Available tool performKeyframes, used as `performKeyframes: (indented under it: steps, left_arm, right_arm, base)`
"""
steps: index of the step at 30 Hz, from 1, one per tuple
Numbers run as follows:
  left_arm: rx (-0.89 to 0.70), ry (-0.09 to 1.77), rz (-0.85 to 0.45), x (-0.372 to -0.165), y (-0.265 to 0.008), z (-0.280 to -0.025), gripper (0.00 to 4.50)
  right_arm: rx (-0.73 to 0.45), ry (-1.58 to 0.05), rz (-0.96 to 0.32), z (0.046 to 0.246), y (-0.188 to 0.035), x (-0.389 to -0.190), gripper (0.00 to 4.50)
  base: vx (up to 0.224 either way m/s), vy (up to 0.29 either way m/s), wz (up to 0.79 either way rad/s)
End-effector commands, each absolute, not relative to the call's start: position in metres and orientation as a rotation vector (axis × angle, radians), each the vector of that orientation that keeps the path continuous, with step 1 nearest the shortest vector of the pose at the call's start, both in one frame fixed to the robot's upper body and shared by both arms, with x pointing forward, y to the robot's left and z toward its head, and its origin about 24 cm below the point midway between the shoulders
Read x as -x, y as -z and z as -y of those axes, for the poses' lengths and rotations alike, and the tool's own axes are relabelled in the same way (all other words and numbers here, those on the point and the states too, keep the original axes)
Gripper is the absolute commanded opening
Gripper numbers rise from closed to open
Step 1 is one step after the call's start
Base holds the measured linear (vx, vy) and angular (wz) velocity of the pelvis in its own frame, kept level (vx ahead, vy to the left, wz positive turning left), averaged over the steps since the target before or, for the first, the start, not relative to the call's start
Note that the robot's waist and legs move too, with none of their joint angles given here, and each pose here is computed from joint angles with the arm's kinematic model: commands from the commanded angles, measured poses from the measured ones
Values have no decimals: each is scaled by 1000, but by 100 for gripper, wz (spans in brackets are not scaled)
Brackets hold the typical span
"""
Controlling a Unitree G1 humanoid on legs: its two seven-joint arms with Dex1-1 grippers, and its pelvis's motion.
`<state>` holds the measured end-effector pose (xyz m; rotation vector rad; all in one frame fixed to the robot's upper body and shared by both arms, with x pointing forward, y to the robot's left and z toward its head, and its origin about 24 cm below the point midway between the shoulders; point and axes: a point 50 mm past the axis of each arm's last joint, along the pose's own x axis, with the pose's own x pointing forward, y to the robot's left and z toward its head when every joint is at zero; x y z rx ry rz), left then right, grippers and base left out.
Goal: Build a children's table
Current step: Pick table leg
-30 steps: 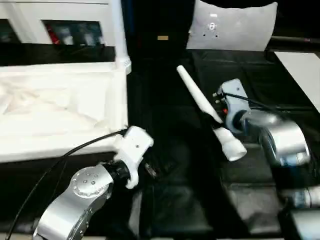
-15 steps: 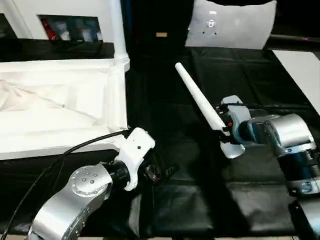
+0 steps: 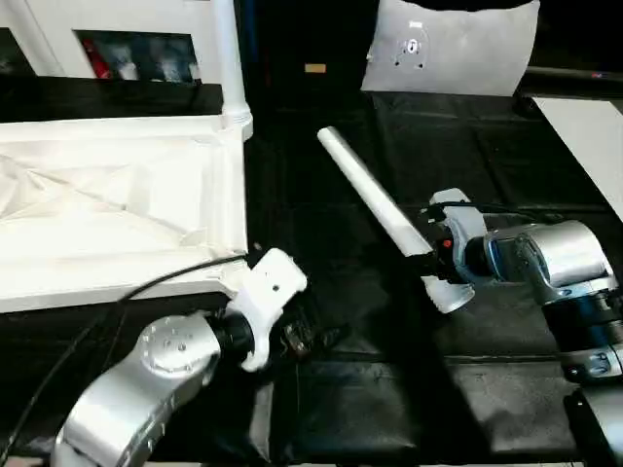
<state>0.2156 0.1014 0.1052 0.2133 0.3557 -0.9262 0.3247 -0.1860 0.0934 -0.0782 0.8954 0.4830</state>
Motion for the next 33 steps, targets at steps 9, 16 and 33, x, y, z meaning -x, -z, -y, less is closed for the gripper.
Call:
performKeyframes:
  steps: [9,16,33]
  left_arm:
    - [-119,863,-247,-230,-115,-99,450]
    - [125,795,-87,-249,-145,-91,450]
    - [538,954,67,-261,-194,-86,450]
  right_arm:
    - [-193,-479,-520,194,-119,-319,193]
    - [-661,-703,-85,188,-155,-290,193]
    - [-684,-997,9,158,-176,-252,193]
  base:
    - [0,0,0]
    - [0,0,0]
    - [0,0,0]
